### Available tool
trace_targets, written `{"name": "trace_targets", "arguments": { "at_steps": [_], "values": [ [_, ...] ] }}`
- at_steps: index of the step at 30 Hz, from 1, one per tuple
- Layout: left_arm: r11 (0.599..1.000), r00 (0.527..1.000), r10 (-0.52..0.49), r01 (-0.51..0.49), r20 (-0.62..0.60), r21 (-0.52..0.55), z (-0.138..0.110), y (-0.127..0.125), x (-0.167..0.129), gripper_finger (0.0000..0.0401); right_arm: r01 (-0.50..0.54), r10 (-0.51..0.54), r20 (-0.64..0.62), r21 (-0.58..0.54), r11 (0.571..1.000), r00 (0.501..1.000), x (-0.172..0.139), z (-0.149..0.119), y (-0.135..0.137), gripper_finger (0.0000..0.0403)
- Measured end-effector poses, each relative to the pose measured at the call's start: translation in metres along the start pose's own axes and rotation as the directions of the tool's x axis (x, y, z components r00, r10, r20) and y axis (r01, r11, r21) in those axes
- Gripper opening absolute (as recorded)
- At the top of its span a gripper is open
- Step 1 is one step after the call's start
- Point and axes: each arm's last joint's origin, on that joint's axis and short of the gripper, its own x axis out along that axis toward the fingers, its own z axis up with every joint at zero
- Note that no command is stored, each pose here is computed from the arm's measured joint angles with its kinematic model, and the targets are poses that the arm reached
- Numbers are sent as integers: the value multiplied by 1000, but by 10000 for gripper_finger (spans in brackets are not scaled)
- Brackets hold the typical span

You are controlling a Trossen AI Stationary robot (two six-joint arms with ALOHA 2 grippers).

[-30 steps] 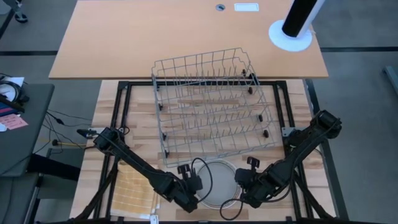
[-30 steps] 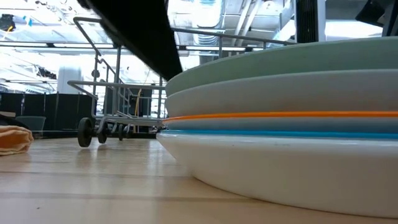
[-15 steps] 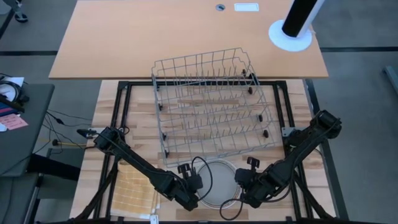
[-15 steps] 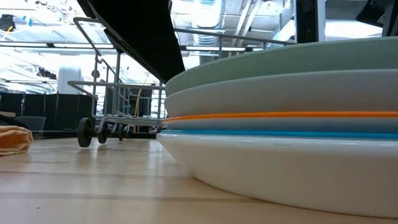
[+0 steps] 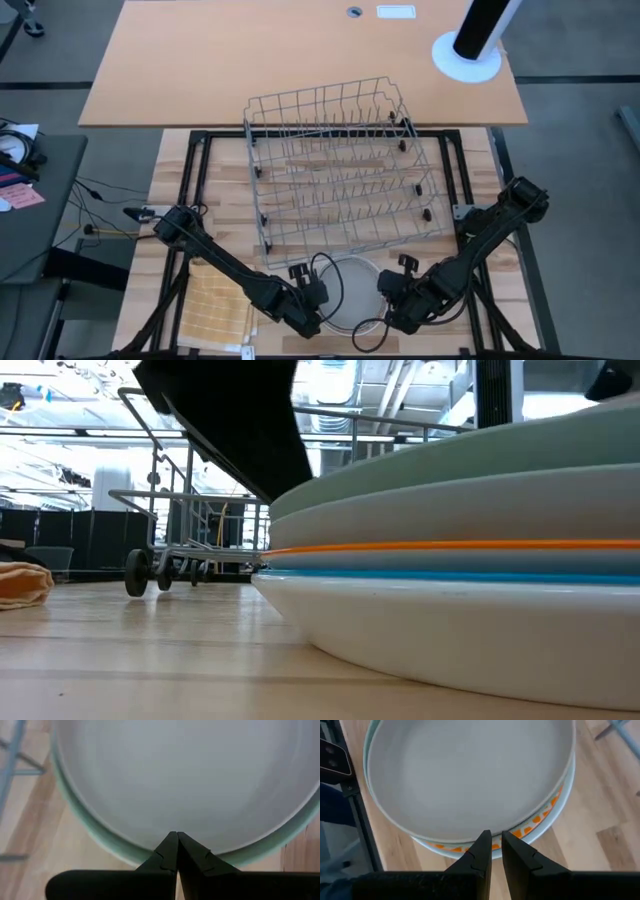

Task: Sort dishes
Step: Put the light brown plate in the dish rack

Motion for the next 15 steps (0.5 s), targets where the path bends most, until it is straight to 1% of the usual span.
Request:
{"name": "trace_targets", "arguments": {
  "at_steps": [5,12,15],
  "values": [
    [1000,1000,-12,12,-8,1,0,0,0,0,-2,2,-19,22,1000,1000,0,-1,0,49],
    [1000,1000,-8,8,-21,5,-2,0,5,0,3,-2,-7,41,999,1000,1,1,-1,50],
    [1000,999,-16,16,-31,2,-2,1,10,0,16,-16,25,1,1000,1000,0,3,-1,63]
  ]
}}
